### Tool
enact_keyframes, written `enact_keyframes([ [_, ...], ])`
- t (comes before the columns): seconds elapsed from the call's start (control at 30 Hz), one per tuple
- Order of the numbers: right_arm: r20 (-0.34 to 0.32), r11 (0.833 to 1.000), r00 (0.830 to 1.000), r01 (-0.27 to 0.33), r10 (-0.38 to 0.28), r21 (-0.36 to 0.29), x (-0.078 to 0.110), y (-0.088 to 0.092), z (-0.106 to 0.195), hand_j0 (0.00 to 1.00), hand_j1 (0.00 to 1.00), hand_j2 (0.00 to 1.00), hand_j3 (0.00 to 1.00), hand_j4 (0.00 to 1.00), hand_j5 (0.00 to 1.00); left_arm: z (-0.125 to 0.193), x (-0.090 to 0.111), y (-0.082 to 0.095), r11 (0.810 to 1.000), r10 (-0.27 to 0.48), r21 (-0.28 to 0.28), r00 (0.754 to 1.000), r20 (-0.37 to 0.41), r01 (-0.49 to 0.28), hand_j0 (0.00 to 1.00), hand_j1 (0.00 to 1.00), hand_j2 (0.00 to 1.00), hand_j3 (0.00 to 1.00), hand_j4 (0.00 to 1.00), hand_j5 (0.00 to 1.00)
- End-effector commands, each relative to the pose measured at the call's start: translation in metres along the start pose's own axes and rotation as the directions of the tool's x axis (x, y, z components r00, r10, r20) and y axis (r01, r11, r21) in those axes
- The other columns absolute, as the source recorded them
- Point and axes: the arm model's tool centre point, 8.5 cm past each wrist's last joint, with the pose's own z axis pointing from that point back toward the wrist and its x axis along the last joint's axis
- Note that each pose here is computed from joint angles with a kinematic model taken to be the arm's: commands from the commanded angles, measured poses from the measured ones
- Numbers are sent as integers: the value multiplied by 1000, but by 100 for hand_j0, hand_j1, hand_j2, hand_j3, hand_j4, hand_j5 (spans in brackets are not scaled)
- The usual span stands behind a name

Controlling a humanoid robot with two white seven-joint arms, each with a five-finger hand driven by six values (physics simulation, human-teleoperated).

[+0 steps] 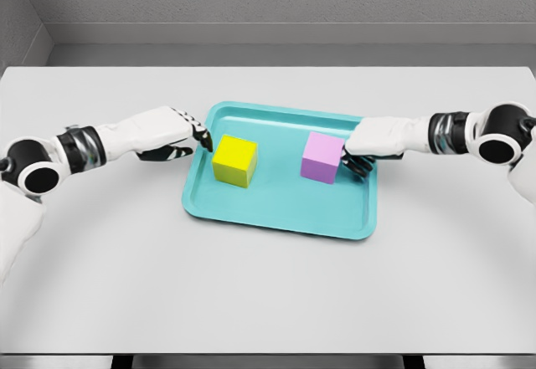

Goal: Push two cubes

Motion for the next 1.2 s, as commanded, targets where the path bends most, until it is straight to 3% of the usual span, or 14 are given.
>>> enact_keyframes([
  [0.0, -6, 1000, 1000, 17, -17, 8, -3, 5, -1, 10, 10, 10, 10, 10, 10, -2, 5, 2, 1000, -2, 6, 1000, 15, 1, 55, 55, 55, 55, 55, 55],
  [0.3, -58, 998, 997, 47, -45, 31, -21, 12, 4, 10, 10, 10, 10, 10, 10, -6, 10, 0, 1000, -9, -5, 999, 33, 9, 55, 55, 55, 55, 55, 55],
  [0.6, -53, 998, 997, 56, -55, 30, -21, 10, -6, 10, 10, 10, 10, 10, 10, -8, 16, 5, 1000, -25, 7, 999, 48, 24, 54, 54, 54, 54, 54, 54],
  [0.93, -46, 998, 997, 56, -55, 28, -20, 3, -16, 10, 10, 10, 10, 10, 10, 4, 7, 3, 999, -34, -14, 999, 20, 34, 54, 54, 54, 54, 54, 54],
  [1.17, -34, 998, 998, 50, -49, 27, -17, 0, -22, 10, 10, 10, 10, 10, 10, 5, 5, -8, 999, -22, -35, 1000, 11, 22, 53, 53, 53, 53, 53, 53],
])
